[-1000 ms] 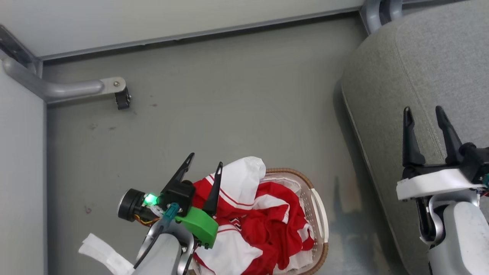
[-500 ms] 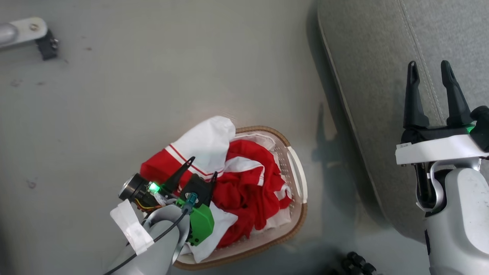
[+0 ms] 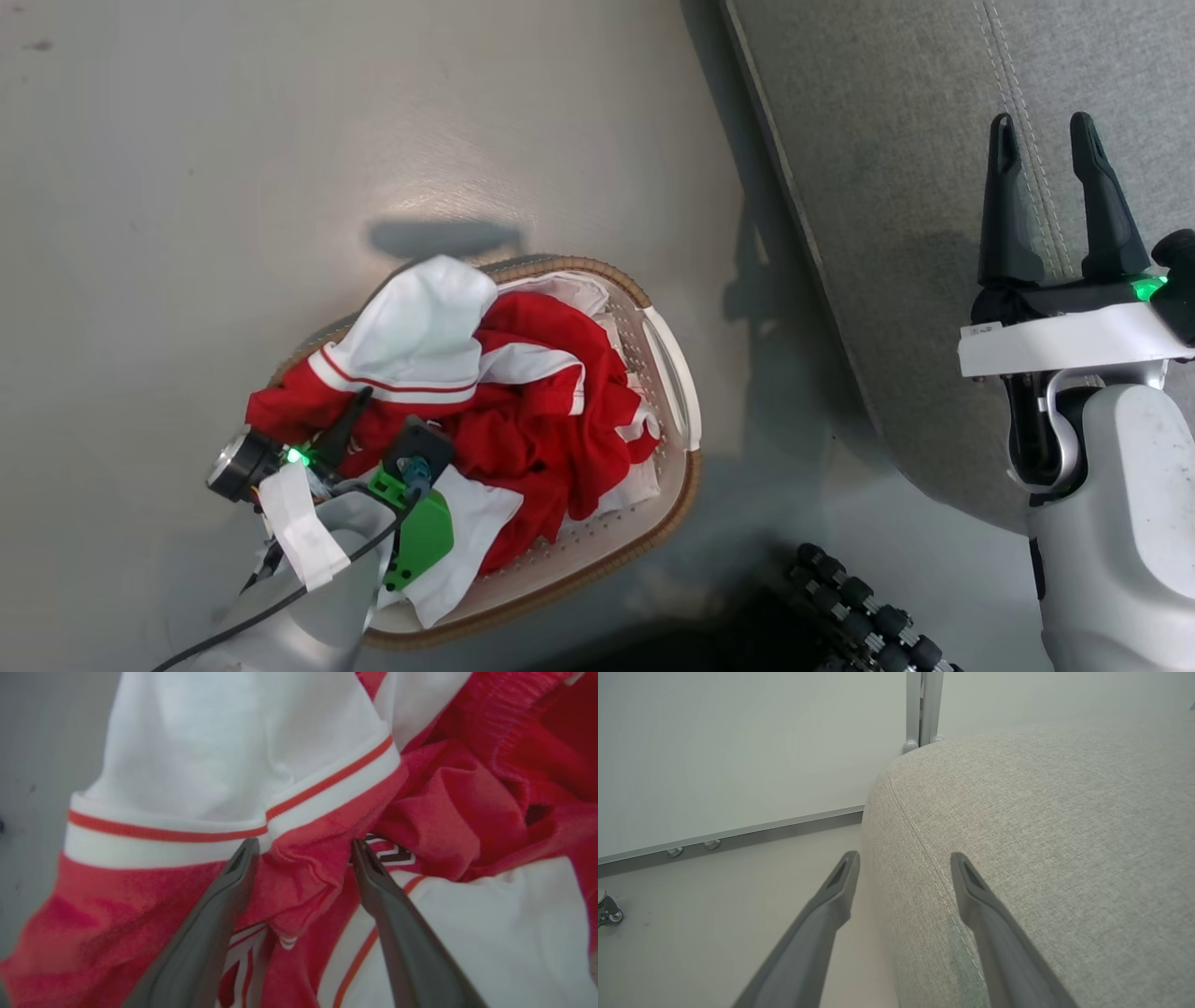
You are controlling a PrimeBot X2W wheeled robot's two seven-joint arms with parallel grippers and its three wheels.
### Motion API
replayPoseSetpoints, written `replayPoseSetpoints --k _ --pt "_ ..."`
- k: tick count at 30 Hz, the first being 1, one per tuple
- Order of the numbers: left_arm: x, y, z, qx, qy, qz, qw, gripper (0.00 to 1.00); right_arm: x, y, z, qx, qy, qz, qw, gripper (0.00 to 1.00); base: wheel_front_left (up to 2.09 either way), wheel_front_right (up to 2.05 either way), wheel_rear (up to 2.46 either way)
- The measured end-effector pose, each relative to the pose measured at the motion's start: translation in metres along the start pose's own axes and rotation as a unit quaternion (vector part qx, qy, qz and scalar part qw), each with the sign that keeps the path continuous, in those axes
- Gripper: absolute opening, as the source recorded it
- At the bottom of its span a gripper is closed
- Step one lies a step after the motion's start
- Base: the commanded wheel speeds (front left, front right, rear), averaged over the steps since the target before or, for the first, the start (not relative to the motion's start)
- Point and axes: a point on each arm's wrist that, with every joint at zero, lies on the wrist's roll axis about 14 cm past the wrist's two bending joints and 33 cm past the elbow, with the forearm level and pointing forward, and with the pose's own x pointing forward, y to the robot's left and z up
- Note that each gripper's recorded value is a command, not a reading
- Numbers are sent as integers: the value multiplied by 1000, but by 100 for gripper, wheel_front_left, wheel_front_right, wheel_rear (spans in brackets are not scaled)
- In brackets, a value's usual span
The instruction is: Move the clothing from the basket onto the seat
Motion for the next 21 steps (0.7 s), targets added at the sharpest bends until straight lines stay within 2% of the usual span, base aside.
replayPoseSetpoints --k 4,5,6,7,8,9,16,21 --pt "8 -1 -6 -1 17 0 1000 100 -1 -4 -5 -2 8 -5 1000 100 0 0 0" --pt "9 -2 -8 -5 20 -2 1000 91 -1 -5 -7 -3 10 -6 1000 100 0 0 0" --pt "10 -4 -9 -9 22 -2 1000 49 -2 -6 -7 -3 11 -6 1000 100 0 0 0" --pt "10 -6 -9 -13 23 -5 1000 37 -2 -6 -8 -4 12 -7 1000 100 0 0 0" --pt "11 -7 -9 -13 23 -7 1000 16 -2 -6 -8 -4 12 -7 1000 100 0 0 0" --pt "10 -9 -9 -13 24 -10 1000 0 -3 -6 -8 -3 13 -7 1000 100 0 0 0" --pt "6 -12 -1 -24 18 -17 999 0 -6 -8 -3 -1 9 -10 1000 100 0 0 0" --pt "-5 -20 23 -46 -21 -32 998 0 -13 -9 1 4 9 -13 1000 100 0 0 0"
